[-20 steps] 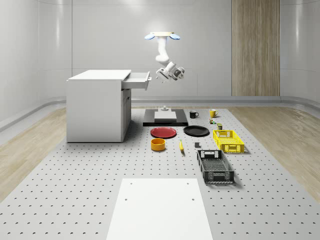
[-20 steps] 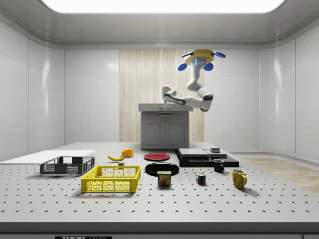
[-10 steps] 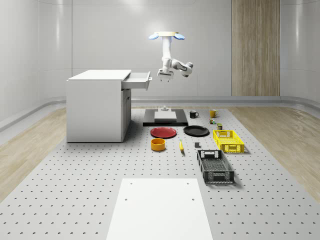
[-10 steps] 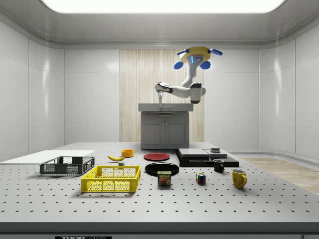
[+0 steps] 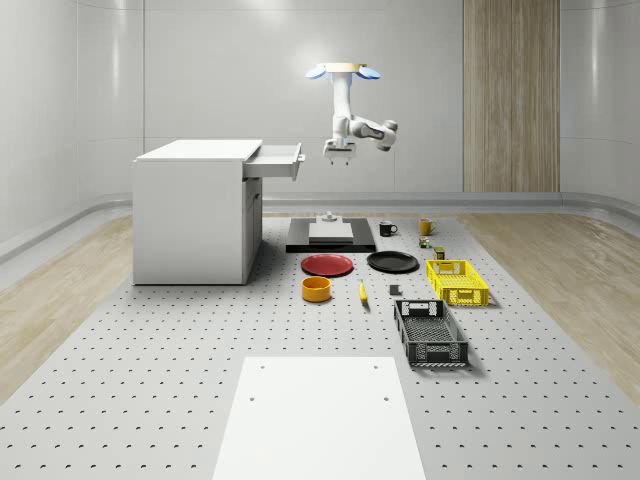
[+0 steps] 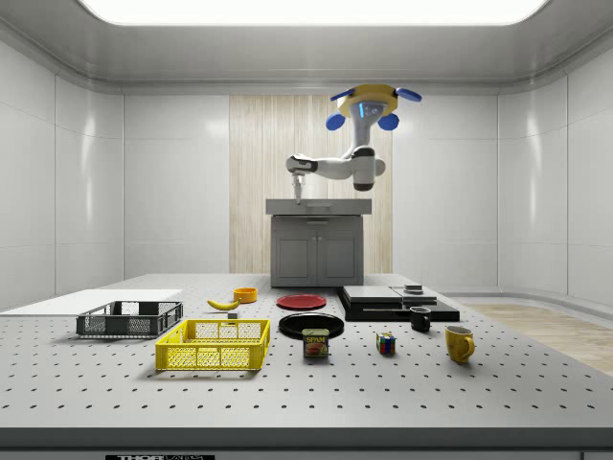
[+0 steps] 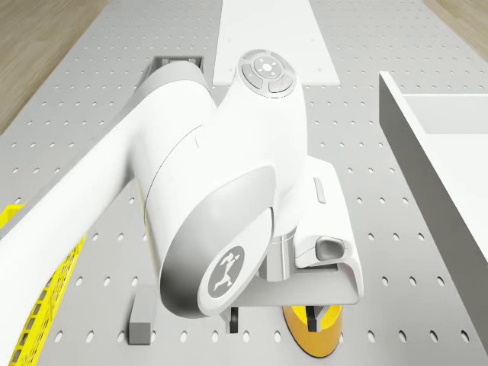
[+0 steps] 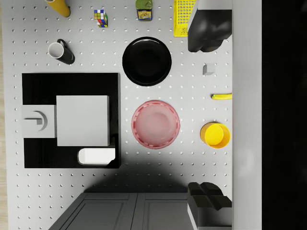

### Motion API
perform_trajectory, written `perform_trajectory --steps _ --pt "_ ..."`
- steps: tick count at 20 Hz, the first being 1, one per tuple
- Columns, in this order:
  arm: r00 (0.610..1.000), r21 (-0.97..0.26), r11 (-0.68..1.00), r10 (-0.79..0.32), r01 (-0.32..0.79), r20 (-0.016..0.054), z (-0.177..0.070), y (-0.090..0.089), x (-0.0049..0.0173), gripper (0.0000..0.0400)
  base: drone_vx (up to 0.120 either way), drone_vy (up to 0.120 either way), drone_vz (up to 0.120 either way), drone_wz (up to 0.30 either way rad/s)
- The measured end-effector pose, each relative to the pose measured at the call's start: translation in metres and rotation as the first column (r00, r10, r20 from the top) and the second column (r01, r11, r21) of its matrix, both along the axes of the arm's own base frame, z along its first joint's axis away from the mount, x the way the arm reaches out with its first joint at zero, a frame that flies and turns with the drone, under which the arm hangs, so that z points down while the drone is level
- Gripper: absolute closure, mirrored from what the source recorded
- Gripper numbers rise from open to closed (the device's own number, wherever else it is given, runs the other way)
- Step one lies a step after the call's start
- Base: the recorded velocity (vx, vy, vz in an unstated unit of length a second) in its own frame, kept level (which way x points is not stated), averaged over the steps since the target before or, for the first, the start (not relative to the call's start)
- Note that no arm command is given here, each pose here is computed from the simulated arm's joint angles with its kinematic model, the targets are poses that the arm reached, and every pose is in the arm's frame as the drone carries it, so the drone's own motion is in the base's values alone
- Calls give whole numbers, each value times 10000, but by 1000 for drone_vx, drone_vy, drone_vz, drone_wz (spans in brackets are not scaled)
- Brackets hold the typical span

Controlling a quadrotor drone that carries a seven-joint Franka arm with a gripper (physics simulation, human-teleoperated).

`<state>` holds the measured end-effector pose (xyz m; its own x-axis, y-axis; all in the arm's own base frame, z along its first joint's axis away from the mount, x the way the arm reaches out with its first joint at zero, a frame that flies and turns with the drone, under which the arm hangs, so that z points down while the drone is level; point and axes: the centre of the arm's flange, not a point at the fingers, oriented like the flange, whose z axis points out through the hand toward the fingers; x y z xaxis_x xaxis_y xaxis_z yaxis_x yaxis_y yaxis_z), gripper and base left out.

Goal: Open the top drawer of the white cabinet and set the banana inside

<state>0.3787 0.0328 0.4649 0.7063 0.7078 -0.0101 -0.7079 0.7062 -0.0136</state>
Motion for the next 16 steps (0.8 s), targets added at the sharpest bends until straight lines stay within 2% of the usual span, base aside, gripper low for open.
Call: perform_trajectory --steps 7,9,16 --pt "10000 107 9999 -2 2 -4 -1 10 0 0 120 120 0 0" --pt "10000 120 9999 -3 3 -4 -1 12 0 0 120 20 -20 0" --pt "10000 141 9999 -5 5 -5 -1 13 0 0 120 0 -120 0"
